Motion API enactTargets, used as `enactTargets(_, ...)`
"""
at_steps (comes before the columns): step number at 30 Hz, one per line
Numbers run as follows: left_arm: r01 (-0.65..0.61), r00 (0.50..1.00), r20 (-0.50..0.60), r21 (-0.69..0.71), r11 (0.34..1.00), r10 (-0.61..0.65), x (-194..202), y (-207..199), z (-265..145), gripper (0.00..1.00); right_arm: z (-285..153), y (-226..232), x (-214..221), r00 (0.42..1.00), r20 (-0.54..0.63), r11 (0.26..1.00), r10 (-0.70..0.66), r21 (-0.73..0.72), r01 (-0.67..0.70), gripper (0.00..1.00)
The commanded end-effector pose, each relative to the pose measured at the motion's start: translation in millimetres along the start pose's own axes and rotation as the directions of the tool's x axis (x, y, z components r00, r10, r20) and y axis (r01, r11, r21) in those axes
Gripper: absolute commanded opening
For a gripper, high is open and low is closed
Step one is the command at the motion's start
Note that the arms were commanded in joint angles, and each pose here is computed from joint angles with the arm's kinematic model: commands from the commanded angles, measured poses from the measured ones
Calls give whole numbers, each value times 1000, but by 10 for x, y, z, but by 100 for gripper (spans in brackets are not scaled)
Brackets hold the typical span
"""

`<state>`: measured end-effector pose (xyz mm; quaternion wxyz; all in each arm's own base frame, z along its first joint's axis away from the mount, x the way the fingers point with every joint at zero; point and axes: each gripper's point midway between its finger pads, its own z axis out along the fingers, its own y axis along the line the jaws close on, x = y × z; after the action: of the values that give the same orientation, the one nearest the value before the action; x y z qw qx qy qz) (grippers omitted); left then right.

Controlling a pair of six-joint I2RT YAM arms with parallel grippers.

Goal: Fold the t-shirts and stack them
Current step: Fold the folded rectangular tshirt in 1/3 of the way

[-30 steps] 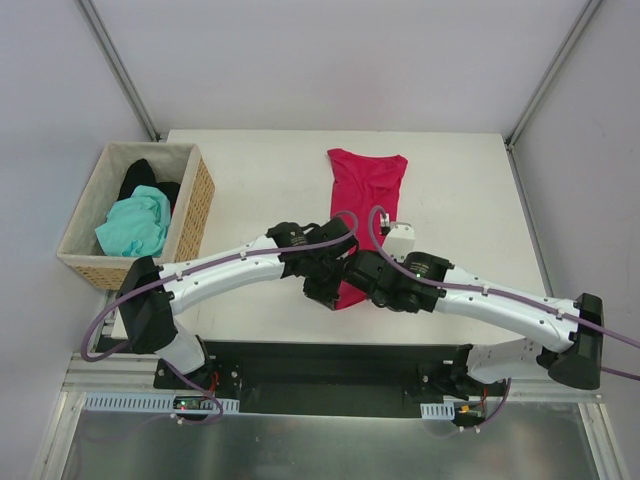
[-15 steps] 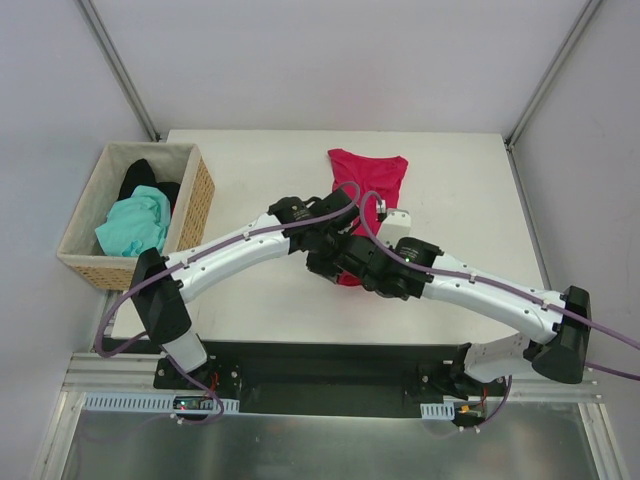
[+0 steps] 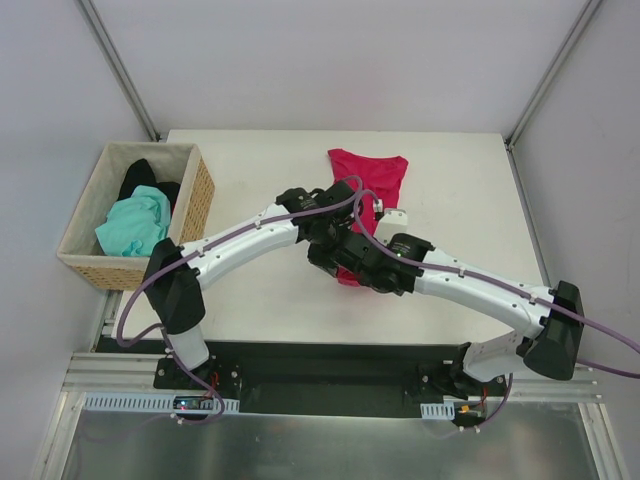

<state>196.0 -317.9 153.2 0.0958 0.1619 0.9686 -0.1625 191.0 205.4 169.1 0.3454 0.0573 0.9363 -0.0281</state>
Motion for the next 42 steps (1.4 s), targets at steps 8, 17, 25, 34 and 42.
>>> enactTargets(8, -6, 999, -34, 14, 1000, 6, -152, 101, 53, 0, 157, 50, 1, 999, -49, 1000, 17, 6, -17, 1)
enactTargets(17, 49, 999, -3, 6, 999, -49, -387, 344, 15, 0, 299, 79, -109, 997, -72, 1000, 15, 17, -14, 2)
enactTargets(25, 61, 998, 9, 37, 997, -61, -653, 384, 49, 0, 502, 0, -274, 995, -85, 997, 61, 53, -56, 1)
enactTargets(34, 47, 999, 4, 78, 996, -47, -1011, 333, 208, 0, 743, -37, -494, 994, -90, 995, 68, 83, -61, 1)
enactTargets(42, 73, 997, 17, 77, 994, -75, -1278, 519, 276, 0, 980, 31, -676, 991, -124, 997, 44, 75, -35, 1)
